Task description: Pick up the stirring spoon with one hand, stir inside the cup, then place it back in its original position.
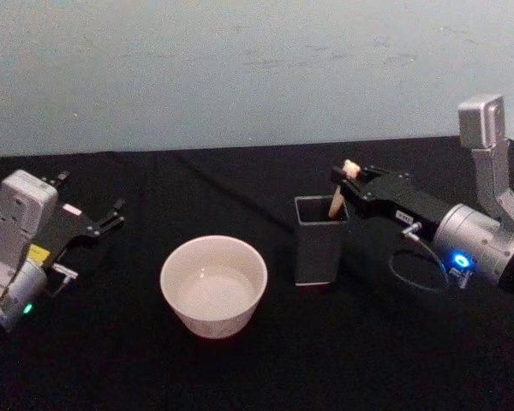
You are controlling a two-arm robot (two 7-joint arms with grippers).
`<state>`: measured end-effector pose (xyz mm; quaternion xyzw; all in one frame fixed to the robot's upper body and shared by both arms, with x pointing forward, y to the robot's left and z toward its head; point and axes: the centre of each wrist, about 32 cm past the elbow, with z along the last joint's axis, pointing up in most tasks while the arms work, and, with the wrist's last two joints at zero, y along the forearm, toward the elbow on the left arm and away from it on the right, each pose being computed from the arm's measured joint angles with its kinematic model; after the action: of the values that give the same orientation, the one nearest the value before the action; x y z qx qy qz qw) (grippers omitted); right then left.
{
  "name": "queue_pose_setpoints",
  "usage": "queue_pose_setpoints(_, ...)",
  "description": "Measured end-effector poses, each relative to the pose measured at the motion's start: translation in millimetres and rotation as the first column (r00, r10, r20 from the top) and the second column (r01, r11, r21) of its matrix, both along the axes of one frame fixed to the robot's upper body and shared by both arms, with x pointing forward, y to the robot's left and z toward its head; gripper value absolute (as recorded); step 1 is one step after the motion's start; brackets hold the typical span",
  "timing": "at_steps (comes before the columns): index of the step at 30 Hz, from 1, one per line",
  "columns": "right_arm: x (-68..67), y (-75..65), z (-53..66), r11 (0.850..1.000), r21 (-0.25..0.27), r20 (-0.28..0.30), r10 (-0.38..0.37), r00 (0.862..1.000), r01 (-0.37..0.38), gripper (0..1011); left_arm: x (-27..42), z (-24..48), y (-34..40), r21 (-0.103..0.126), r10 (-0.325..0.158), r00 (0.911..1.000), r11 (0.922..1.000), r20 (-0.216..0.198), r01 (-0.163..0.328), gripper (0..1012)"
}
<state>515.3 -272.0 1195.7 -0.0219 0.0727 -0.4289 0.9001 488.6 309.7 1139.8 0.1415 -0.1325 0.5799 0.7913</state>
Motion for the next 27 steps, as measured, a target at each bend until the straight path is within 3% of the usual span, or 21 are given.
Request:
queue_pose_setpoints(13,-0.9,-8.1,26.8,0.997,0.077,0.054,-0.025,0.998,0.021,215,0.0,0.0,0.0,0.0,0.0,1.0,1.0,0.0,0.0,1001)
queue_pose_setpoints(19,-1.5,-13.0,44.5,0.991,0.133,0.099,-0.033,0.995,0.02,216,0.0,0.0,0.0,0.0,0.0,1.0,1.0,0.0,0.0,1001)
queue_pose_setpoints(27,0.7,-11.6,58.5,0.982,0.187,0.14,-0.032,0.99,0.006,215,0.0,0.0,0.0,0.0,0.0,1.0,1.0,0.0,0.0,1001)
